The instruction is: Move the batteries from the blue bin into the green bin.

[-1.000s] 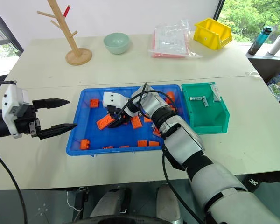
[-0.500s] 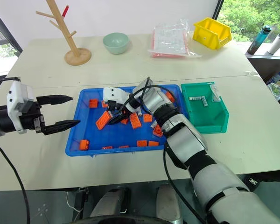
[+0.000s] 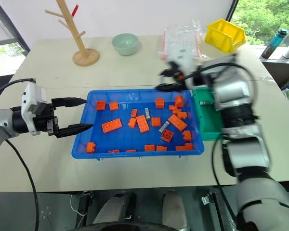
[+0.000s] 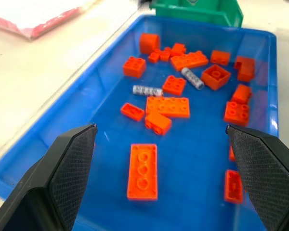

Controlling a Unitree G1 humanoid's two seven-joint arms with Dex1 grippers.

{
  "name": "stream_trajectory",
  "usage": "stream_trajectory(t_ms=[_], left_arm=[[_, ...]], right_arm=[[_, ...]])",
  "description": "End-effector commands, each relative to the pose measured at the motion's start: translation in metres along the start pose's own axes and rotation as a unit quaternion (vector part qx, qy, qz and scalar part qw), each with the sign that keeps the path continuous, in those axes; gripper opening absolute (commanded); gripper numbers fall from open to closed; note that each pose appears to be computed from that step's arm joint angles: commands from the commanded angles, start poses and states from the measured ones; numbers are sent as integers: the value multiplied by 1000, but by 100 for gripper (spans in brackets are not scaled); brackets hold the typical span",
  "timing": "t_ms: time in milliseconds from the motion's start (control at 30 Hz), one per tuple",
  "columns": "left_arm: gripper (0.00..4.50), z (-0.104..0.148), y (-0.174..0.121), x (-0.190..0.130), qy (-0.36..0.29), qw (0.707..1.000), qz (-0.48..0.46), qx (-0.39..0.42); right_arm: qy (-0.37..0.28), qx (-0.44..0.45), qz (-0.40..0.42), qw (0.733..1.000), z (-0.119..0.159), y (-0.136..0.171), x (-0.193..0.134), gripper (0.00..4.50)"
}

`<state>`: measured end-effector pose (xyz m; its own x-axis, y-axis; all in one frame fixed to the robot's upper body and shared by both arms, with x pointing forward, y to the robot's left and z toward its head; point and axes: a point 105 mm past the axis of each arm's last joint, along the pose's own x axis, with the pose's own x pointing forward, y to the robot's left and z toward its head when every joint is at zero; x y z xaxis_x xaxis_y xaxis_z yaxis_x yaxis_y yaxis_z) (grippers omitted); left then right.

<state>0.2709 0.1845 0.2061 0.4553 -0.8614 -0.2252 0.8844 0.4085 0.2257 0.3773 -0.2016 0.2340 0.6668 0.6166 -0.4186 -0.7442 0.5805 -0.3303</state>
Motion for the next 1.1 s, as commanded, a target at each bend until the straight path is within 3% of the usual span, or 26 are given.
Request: stream_trajectory(t_ms=[33, 267, 300, 400, 500, 600, 700, 800, 900, 1100], left_arm=[[450, 6, 5, 3, -13, 1000, -5, 18], [450, 14, 14, 14, -28, 999, -22, 29], [450, 16, 15, 16, -31, 999, -23, 31], [450, 22, 19, 19, -41, 998, -23, 37], [450, 24, 19, 21, -43, 998, -26, 40], [450, 24, 16, 23, -44, 998, -27, 42], [450, 25, 15, 24, -45, 998, -26, 42], [450, 26, 13, 26, -48, 998, -26, 43], [450, 28, 8, 30, -54, 997, -30, 42], [450, 26, 3, 31, -52, 997, -33, 40]], right_arm=[[14, 18, -64, 998, -15, -11, -43, 222], [45, 57, -101, 992, -43, -5, -66, 222], [49, 58, -101, 992, -45, -3, -66, 323], [57, 44, -112, 991, -48, -3, -64, 446], [39, 25, -102, 994, -30, -4, -59, 446], [-34, 5, -40, 999, 18, 15, -27, 446], [-55, -5, -2, 998, 36, 34, -2, 446], [-56, 11, 16, 998, 41, 52, 26, 446], [-28, 62, 37, 997, 27, 85, 64, 446], [12, 145, 41, 989, 5, 112, 85, 446]])
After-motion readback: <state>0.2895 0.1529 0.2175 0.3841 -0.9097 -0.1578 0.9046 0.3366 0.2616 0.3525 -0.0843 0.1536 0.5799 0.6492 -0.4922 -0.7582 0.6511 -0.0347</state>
